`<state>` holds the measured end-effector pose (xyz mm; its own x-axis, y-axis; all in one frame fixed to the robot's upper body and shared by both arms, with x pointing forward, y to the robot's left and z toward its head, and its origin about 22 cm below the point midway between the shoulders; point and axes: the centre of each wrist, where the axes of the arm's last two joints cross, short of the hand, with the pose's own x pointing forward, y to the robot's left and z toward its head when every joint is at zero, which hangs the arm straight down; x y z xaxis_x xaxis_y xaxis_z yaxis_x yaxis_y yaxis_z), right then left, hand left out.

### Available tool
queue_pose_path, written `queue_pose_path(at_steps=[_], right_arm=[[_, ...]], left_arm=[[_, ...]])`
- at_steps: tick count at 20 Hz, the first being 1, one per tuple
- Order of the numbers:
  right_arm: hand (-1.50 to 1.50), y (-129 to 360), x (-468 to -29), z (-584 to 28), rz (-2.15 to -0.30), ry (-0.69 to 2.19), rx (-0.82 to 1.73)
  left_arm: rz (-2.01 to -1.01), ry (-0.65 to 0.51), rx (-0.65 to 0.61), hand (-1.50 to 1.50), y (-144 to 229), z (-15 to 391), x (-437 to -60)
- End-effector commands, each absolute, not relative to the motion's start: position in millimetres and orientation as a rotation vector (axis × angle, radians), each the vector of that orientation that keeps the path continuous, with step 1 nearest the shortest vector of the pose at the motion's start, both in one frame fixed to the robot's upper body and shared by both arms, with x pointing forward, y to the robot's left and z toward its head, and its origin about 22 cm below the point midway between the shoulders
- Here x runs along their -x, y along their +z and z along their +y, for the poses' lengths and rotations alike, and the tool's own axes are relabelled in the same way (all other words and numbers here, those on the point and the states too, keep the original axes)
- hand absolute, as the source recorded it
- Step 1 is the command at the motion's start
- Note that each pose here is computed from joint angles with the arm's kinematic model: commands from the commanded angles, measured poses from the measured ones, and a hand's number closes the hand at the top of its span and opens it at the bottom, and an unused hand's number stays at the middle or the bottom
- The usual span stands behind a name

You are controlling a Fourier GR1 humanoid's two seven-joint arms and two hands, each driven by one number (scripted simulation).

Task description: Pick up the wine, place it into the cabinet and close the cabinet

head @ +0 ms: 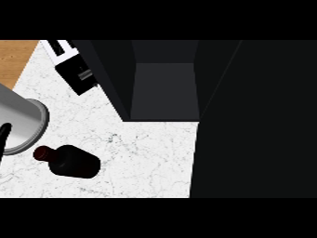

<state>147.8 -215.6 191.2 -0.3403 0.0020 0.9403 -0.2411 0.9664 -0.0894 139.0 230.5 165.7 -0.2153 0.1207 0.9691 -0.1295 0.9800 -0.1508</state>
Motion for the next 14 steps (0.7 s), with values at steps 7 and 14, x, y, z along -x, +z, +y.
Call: queue_pose_path(at_steps=[7, 14], right_arm=[[-1.5, 213, -121, -223, -1.961, 0.258, -0.197], [-1.5, 210, -121, -219, -1.926, 0.253, -0.211]], left_arm=[[-1.724, 0.277, 0.099, -1.5, 153, 274, -127], [-1.661, 0.273, 0.131, -1.5, 103, 280, -133]])
